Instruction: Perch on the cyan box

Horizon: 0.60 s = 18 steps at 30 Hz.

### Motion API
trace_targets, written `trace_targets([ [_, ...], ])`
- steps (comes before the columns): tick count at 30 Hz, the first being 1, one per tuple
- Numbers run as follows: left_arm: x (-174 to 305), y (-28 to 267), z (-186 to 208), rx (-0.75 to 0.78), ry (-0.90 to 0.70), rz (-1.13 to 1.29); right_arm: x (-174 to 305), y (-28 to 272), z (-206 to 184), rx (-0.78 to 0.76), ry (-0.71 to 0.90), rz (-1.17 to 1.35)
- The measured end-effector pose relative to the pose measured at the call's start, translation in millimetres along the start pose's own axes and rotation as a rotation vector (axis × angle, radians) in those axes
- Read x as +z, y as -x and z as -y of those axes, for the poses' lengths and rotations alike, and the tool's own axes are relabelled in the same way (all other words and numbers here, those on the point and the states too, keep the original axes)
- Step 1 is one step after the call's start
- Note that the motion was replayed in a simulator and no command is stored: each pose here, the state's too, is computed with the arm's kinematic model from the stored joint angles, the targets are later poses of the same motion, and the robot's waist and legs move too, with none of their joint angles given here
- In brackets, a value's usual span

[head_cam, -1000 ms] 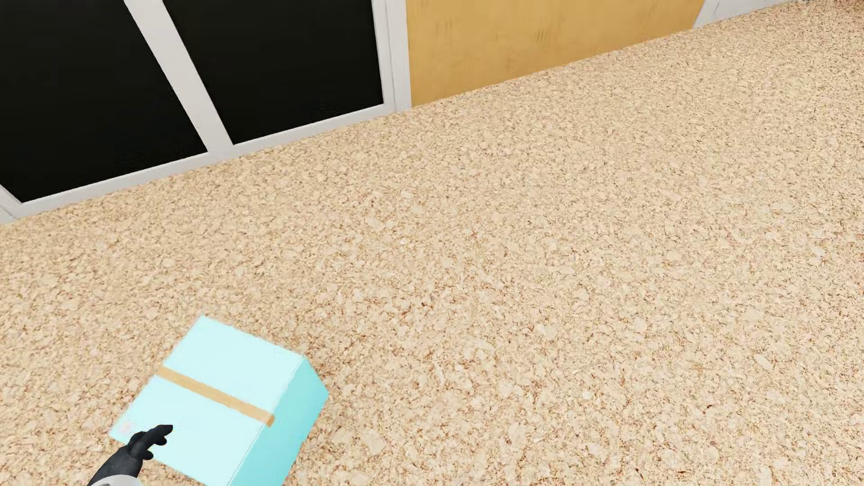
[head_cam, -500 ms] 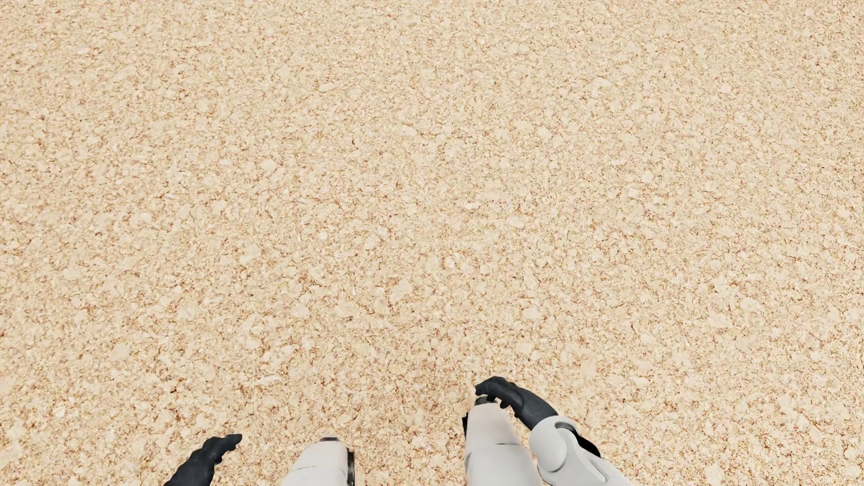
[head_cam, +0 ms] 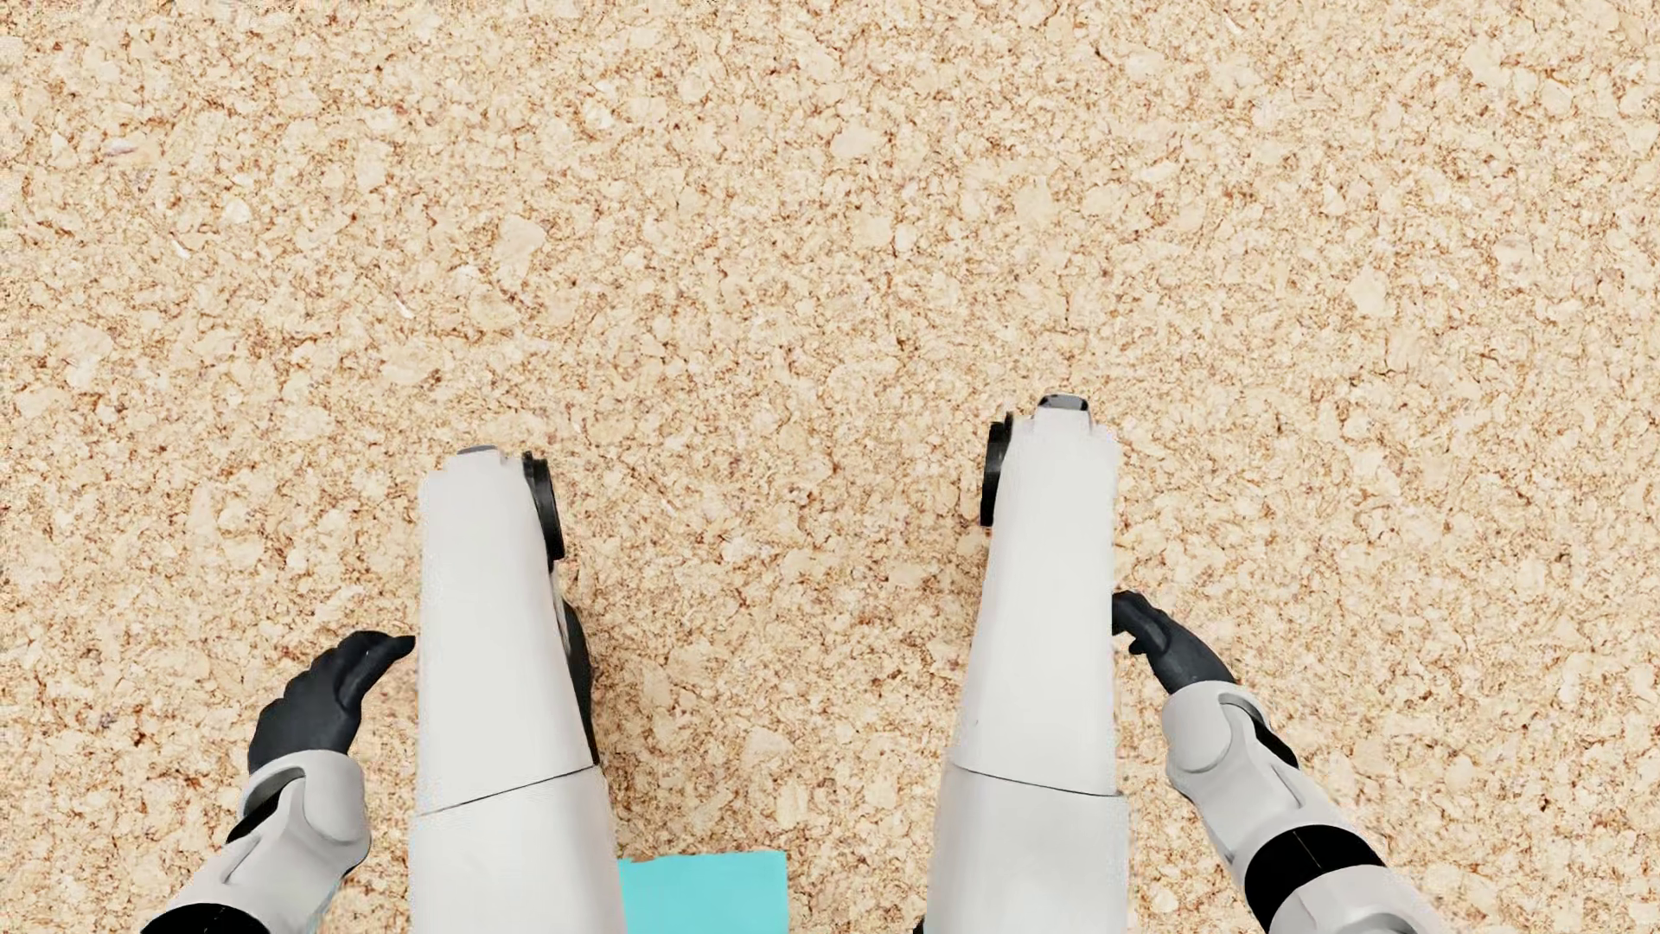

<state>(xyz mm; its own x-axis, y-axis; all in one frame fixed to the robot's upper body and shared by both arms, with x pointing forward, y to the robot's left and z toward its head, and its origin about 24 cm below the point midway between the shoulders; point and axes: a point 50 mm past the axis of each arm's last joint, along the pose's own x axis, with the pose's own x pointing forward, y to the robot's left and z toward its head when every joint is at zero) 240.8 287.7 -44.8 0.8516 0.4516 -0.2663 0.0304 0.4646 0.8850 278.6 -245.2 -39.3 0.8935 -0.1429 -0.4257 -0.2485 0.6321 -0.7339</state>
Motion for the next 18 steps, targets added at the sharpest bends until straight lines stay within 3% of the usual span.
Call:
trace_targets([
  [3, 8, -8, -7, 0.027, 0.034, -0.021, -4, 5, -23, 0.032, -0.033, -0.021],
  [9, -8, 6, 27, -0.106, -0.053, -0.087, -37, 30, -78, 0.168, -0.034, -0.175],
  [11, -9, 10, 40, -0.166, -0.051, -0.118, -40, 34, -89, 0.154, -0.164, -0.230],
  [15, -13, 18, 52, -0.180, -0.056, -0.165, -49, 36, -85, 0.096, -0.152, -0.274],
  [18, -15, 22, 59, -0.206, -0.067, -0.160, -45, 36, -86, 0.135, -0.060, -0.226],
])
